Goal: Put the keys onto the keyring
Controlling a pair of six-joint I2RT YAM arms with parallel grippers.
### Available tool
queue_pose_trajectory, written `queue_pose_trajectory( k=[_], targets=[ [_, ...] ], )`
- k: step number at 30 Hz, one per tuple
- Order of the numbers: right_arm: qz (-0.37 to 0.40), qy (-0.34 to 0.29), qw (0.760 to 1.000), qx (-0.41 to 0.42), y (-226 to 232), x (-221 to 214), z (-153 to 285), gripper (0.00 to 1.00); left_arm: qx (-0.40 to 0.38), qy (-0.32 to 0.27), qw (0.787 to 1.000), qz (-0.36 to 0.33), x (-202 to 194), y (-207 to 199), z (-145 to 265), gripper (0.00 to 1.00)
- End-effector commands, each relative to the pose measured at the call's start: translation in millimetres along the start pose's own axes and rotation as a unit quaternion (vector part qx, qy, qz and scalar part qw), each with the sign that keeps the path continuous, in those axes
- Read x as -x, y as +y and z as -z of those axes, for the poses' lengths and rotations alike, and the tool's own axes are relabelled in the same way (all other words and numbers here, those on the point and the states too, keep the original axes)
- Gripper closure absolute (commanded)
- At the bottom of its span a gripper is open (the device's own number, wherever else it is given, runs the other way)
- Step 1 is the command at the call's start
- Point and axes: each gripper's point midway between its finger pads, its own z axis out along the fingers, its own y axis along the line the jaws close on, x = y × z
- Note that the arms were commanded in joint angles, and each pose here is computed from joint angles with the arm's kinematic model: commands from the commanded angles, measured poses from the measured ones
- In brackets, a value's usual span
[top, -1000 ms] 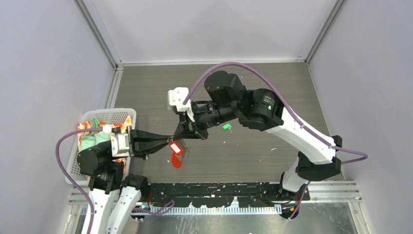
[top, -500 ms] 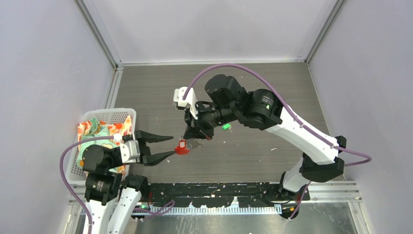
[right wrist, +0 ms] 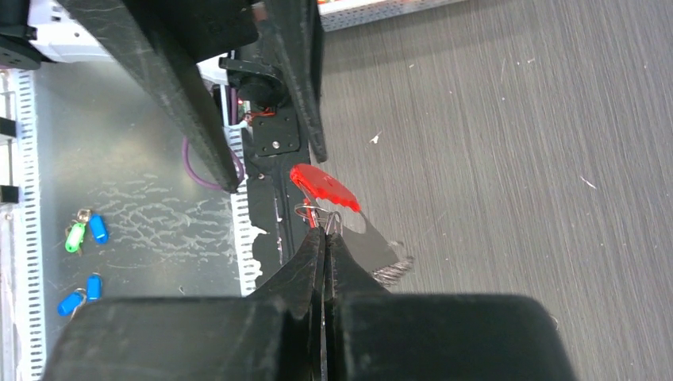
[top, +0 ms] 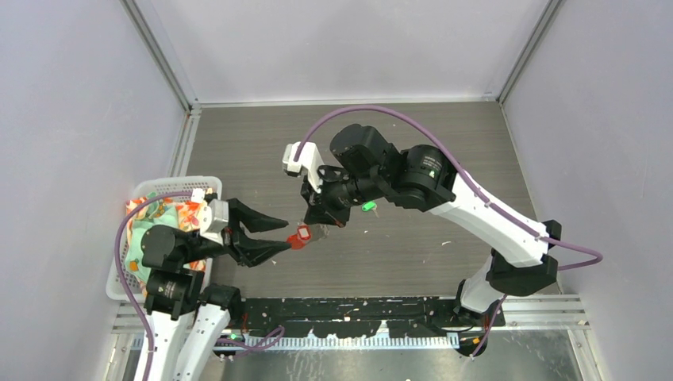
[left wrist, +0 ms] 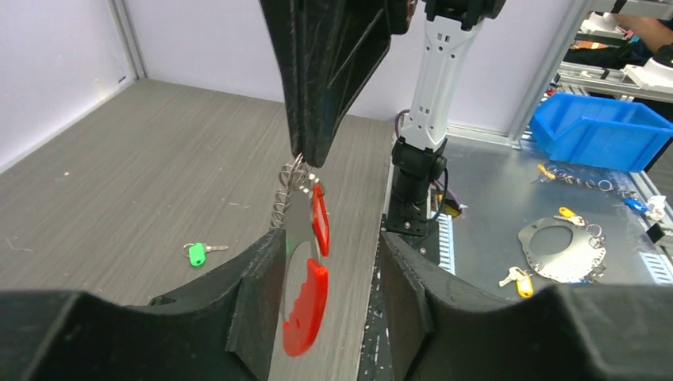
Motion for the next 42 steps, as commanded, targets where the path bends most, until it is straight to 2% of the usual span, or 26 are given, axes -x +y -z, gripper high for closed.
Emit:
queue_pose_trajectory(
  k=[1,7,14,22,26,30,38,42],
  targets=[
    [-0.023,-0.007,0.999,-0.031,-11.1,9.5,-5.0,0.99,0.009,-0.016,0.999,-0.045,5.4,4.5,-0.3,0.53],
    [-0.051,0.023,0.997,-0.052,-21.5,2.6,-21.7,0.99,0.05,-0.009,0.994,-0.097,3.0,29.5,-1.2,0.55],
    [-0.068,0.022,0.996,-0.055,-21.3,2.2,-25.5,0.99,0.082,0.042,0.994,-0.066,-19.9,50.3,1.0,0.68],
    [-0.06,0.01,0.998,-0.028,-12.9,5.2,-26.6,0.99,0.083,0.05,0.995,-0.031,-20.4,52.2,-1.0,0.71],
    [-0.053,0.001,0.998,-0.024,-11.0,5.5,-23.9,0.99,0.068,0.034,0.997,-0.017,-9.2,47.9,-5.7,0.87],
    [-0.04,-0.029,0.999,-0.016,-6.1,9.3,-17.0,0.99,0.056,0.035,0.998,-0.019,-7.8,43.6,-6.0,0.99],
    [-0.004,-0.158,0.987,0.024,14.8,33.0,10.2,0.99,0.028,0.058,0.997,-0.05,-18.1,30.5,-0.9,1.0],
    [-0.003,-0.186,0.981,0.055,26.0,33.6,17.0,0.99,0.021,0.059,0.997,-0.052,-14.4,28.1,-1.5,1.0]
  ],
)
